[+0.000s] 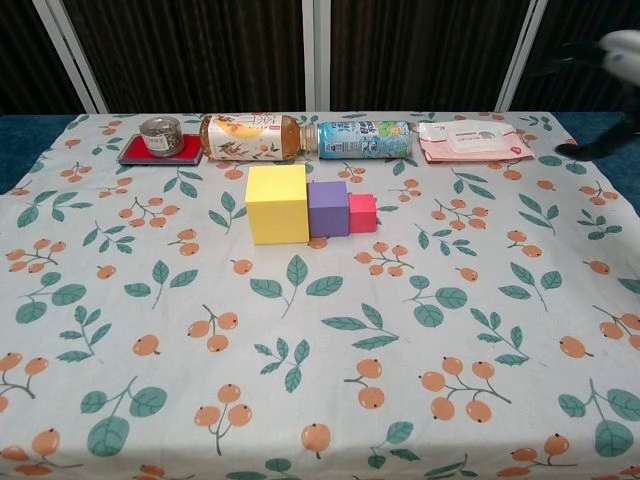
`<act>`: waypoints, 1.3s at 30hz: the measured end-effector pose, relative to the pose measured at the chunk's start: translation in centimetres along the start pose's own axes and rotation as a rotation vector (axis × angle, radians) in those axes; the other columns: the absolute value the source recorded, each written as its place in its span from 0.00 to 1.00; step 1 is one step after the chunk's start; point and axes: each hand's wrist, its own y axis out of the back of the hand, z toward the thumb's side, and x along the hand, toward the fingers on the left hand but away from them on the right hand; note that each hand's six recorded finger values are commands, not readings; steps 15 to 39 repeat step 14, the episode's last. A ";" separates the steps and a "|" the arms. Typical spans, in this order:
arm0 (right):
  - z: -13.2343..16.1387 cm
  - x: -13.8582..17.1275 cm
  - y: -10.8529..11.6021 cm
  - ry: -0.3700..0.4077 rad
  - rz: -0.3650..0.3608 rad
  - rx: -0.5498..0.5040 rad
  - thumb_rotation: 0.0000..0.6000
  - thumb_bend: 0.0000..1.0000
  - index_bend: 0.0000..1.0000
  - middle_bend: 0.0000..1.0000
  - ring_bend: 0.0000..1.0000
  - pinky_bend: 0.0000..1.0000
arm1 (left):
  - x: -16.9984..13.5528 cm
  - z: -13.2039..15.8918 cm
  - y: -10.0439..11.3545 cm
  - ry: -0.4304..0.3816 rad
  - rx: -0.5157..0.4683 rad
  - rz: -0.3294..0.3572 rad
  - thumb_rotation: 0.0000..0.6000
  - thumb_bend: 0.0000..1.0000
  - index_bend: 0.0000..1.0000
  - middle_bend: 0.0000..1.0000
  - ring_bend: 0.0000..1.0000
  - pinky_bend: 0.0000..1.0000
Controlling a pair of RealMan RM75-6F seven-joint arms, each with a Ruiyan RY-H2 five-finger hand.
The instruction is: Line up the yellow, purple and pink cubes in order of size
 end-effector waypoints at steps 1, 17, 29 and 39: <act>-0.9 1.0 0.6 -0.006 -0.018 -0.013 1.00 0.18 0.13 0.10 0.00 0.00 | 0.1 0.1 0.0 0.000 0.002 0.002 1.00 0.01 0.26 0.25 0.14 0.19; -6.8 13.6 1.5 -0.052 -0.099 -0.110 1.00 0.18 0.09 0.06 0.00 0.00 | 0.4 0.9 -0.2 -0.006 0.013 0.020 1.00 0.01 0.26 0.25 0.14 0.19; -6.8 13.6 1.5 -0.052 -0.099 -0.110 1.00 0.18 0.09 0.06 0.00 0.00 | 0.4 0.9 -0.2 -0.006 0.013 0.020 1.00 0.01 0.26 0.25 0.14 0.19; -6.8 13.6 1.5 -0.052 -0.099 -0.110 1.00 0.18 0.09 0.06 0.00 0.00 | 0.4 0.9 -0.2 -0.006 0.013 0.020 1.00 0.01 0.26 0.25 0.14 0.19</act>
